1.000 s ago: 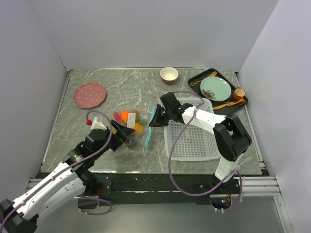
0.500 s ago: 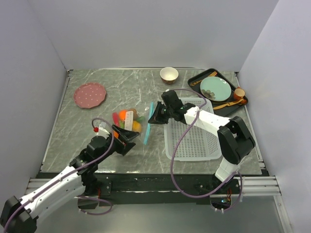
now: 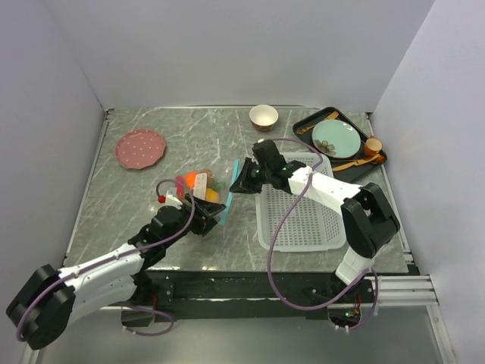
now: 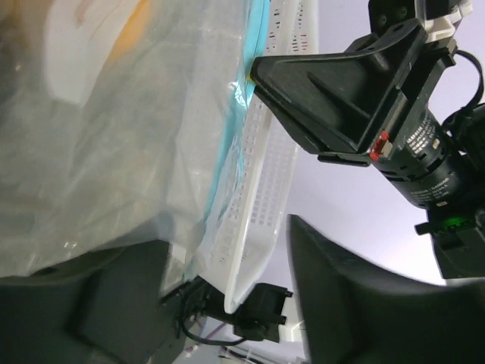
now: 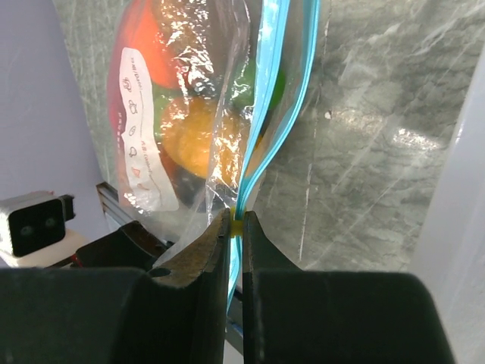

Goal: Place the food in the zip-top bag and seal the zipper
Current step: Zip the zipper food storage bag at the center of the board.

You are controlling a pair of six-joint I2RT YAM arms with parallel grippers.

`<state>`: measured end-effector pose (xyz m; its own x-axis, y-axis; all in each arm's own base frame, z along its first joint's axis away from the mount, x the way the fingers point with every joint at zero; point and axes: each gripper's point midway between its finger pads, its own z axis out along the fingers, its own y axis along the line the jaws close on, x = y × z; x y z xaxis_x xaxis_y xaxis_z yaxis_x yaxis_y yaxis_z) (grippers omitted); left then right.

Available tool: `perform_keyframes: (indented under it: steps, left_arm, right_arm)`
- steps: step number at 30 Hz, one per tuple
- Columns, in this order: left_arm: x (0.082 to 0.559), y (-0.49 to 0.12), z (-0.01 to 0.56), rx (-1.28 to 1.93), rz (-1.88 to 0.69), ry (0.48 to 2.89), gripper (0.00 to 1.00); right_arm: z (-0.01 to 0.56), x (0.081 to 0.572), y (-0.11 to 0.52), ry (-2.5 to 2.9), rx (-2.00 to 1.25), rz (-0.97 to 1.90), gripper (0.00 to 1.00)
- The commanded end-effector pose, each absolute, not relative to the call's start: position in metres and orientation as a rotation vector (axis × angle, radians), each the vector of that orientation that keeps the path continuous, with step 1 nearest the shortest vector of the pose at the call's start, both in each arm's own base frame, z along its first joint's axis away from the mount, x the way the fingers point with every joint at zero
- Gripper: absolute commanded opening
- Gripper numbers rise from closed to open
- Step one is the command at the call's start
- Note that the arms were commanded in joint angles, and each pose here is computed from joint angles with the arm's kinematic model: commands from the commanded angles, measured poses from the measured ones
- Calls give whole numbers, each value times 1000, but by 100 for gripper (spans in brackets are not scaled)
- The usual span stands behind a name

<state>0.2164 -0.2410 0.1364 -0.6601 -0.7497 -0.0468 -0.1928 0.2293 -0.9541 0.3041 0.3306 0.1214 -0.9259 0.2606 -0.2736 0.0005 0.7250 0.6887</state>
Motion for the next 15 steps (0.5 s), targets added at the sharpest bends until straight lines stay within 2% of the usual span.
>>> perform_keyframes:
  steps: [1,2,4,7,8,10,11,14,15]
  left_arm:
    - [233,-255,174,-813,-1531,1883,61]
    - [234,-256,176,-816,-1544,1874,56]
    - [235,-258,169,-826,-1543,1890,54]
    - [236,-259,165,-833,-1540,1901,43]
    - [236,-260,163,-834,-1538,1904,34]
    - [237,-260,161,-835,-1529,1910,24]
    - [237,-260,160,-833,-1524,1913,15]
    - [235,-263,157,-822,-1522,1943,1]
    - [235,-264,155,-823,-1515,1956,1]
  right_arm:
    - [147,302,339,2504,170,1115,7]
    - [147,301,340,2506,169,1117,6]
    - [149,300,340,2503,167,1120,7]
    - [150,300,339,2502,171,1120,7]
    - [149,300,339,2503,173,1119,7]
    - [148,299,339,2506,168,1118,7]
    - [148,299,339,2506,168,1118,7]
    - [147,300,339,2510,166,1112,7]
    - [147,300,339,2511,167,1110,7]
